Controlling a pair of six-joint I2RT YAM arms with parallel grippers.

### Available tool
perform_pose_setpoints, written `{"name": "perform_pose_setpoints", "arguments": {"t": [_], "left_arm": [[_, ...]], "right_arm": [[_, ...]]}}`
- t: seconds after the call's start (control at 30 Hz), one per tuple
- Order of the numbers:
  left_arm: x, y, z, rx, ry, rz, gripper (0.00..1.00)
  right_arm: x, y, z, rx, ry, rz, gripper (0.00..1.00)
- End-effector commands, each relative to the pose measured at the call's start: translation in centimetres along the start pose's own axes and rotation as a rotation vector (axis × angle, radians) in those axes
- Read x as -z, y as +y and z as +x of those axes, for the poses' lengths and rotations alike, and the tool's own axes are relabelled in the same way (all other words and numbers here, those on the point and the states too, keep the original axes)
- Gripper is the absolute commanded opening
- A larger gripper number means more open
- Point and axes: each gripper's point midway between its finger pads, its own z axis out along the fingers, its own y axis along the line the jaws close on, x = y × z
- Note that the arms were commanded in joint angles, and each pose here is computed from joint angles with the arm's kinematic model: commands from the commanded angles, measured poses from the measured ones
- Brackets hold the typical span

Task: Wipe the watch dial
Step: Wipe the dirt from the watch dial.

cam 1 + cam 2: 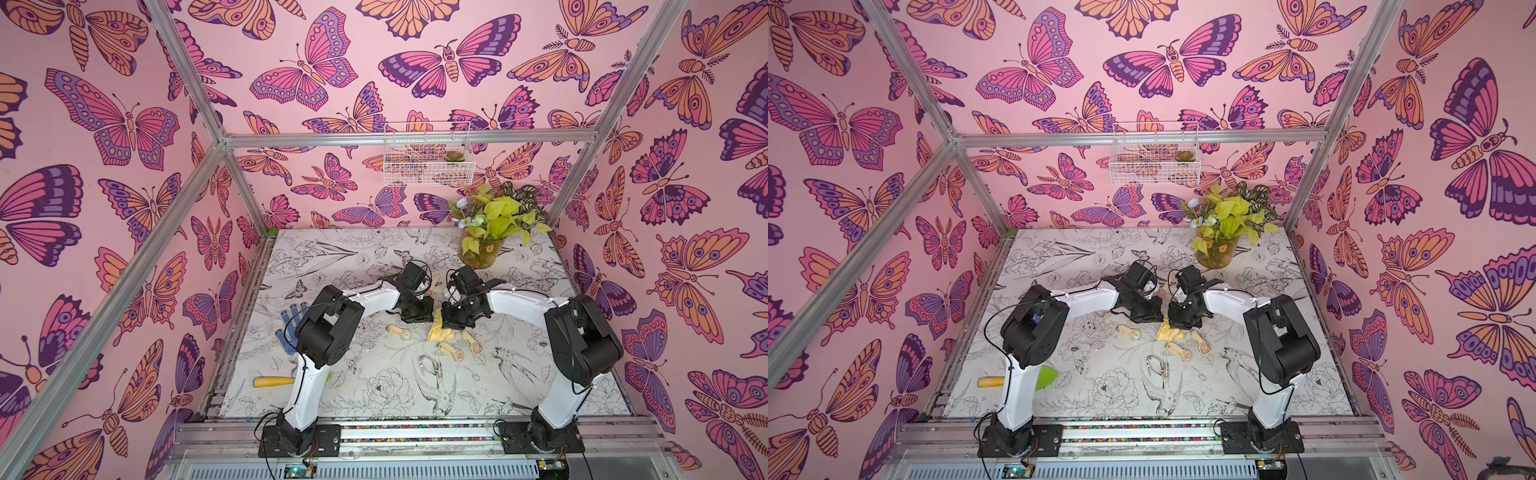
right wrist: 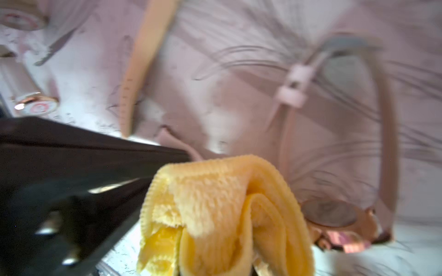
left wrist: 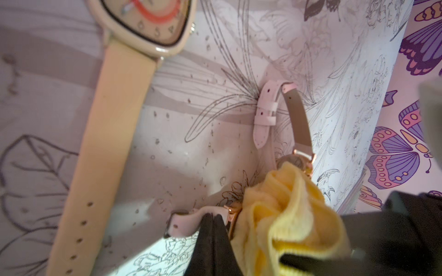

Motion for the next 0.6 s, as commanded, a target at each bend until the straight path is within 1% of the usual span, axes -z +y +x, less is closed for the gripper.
{"name": "perform_pose_setpoints", "arguments": {"t": [0.0, 0.13, 0.23, 0.4, 0.57], "left_arm": [[-1.4, 3.2, 2.4, 0.061, 0.082, -0.082, 0.0], [-1.5, 3.4, 2.5, 0.064, 0.084, -0.085, 0.0], [-1.6, 3.5, 2.6, 0.065, 0.087, -0.086, 0.0], [-1.7, 3.5, 2.6, 0.065, 0.087, -0.086, 0.0], [-1.7, 3.6, 2.6, 0.067, 0.089, -0.086, 0.0]], "right_arm": [[-0.8, -6.7, 3.0, -0.073, 0.092, 0.222, 0.0], [-0.2, -7.2, 2.7, -0.072, 0.088, 0.235, 0.0], [0.1, -6.4, 2.2, -0.057, 0.086, 0.206, 0.0], [2.0, -2.8, 0.2, -0.014, 0.047, 0.079, 0.0], [5.8, 1.5, -2.3, 0.039, -0.026, -0.051, 0.0]]}}
